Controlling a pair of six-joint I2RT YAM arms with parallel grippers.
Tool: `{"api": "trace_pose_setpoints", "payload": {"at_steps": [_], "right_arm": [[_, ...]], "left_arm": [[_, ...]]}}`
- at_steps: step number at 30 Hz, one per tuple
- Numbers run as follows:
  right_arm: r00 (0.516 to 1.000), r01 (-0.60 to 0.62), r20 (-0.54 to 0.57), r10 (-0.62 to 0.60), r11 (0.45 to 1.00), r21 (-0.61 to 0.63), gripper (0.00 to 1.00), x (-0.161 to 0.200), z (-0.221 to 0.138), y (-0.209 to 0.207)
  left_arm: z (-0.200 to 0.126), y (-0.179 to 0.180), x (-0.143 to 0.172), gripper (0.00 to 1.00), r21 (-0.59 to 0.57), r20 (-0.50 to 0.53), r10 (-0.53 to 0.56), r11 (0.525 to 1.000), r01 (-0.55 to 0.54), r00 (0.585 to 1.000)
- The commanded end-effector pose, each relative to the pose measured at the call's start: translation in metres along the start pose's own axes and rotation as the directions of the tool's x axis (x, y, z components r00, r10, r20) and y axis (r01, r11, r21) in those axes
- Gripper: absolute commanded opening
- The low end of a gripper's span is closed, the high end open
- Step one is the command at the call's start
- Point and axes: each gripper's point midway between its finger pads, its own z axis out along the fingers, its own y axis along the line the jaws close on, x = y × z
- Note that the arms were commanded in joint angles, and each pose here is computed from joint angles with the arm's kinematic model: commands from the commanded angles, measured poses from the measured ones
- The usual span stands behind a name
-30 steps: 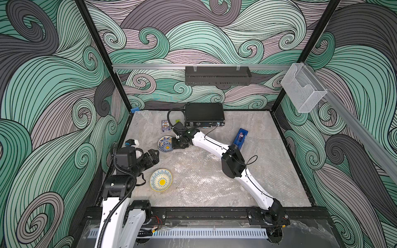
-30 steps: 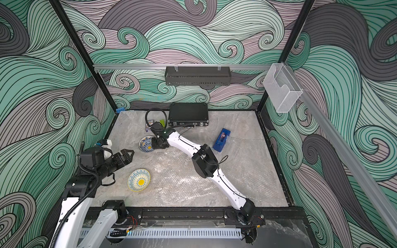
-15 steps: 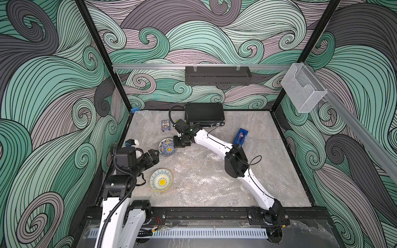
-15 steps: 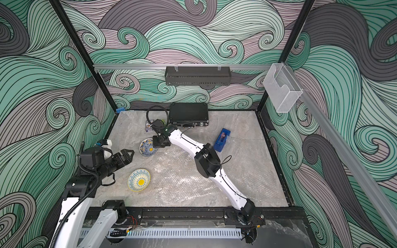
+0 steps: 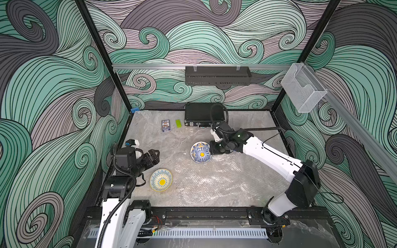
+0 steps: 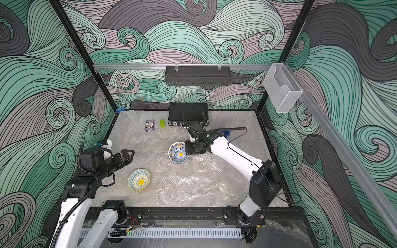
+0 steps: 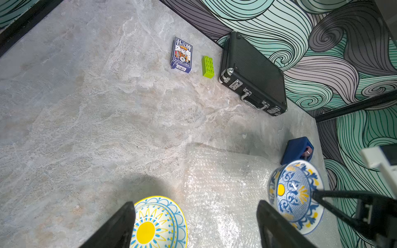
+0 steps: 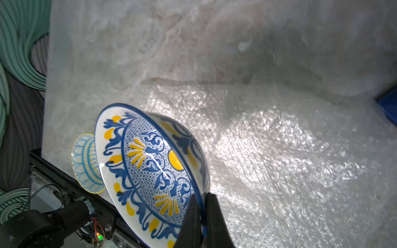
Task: Wrap bowls in bubble wrap
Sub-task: Pick up the bowl from the center of the board, then place the bowl on the bubble wrap.
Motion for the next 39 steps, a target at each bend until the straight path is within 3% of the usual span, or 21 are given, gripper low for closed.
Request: {"api": "trace_pose_setpoints", "payload": {"at_steps": [1,6,17,21,25,28,32,34,39], "right_arm": [[1.000,-0.009,-0.003,0.009,0.999,-0.041,0.00,0.010,0.014,-0.003],[0.996,-0.048,-0.077,0.043,0.996,-0.069,0.00,0.032,0.038,-0.007],[0.990,-0.077,-0.123,0.072,0.996,-0.040,0.00,0.054,0.059,-0.022],[0.989,-0.081,-0.131,0.076,0.996,-0.034,0.04,0.057,0.061,-0.025],[0.991,-0.076,-0.117,0.070,0.996,-0.050,0.24,0.053,0.058,-0.021],[0.995,-0.051,-0.090,0.045,0.997,-0.060,0.48,0.047,0.051,-0.018],[0.999,-0.032,-0.035,0.031,0.998,-0.050,0.87,0.036,0.038,-0.020],[1.000,-0.015,-0.009,0.015,0.998,-0.062,0.98,0.032,0.030,-0.019],[0.997,0.026,0.081,-0.020,0.997,-0.071,0.99,0.020,0.010,-0.021]], "left_arm": [[-0.002,-0.004,0.001,0.87,0.019,0.001,0.017,1.000,-0.017,1.000],[-0.003,-0.004,0.001,0.87,0.020,0.003,0.016,1.000,-0.016,1.000],[0.000,-0.005,0.002,0.86,0.025,-0.009,0.019,1.000,-0.019,1.000],[0.000,-0.005,0.001,0.86,0.025,-0.007,0.019,1.000,-0.018,1.000],[0.011,-0.007,0.004,0.87,0.043,-0.038,-0.022,0.999,0.024,0.999],[0.032,-0.016,0.016,0.83,0.110,-0.131,-0.074,0.990,0.088,0.989],[0.060,-0.016,0.025,0.81,0.099,-0.223,-0.130,0.983,0.155,0.966],[0.072,-0.016,0.027,0.81,0.091,-0.255,-0.140,0.982,0.167,0.957],[0.106,-0.008,0.030,0.79,0.037,-0.296,-0.168,0.982,0.187,0.940]]}}
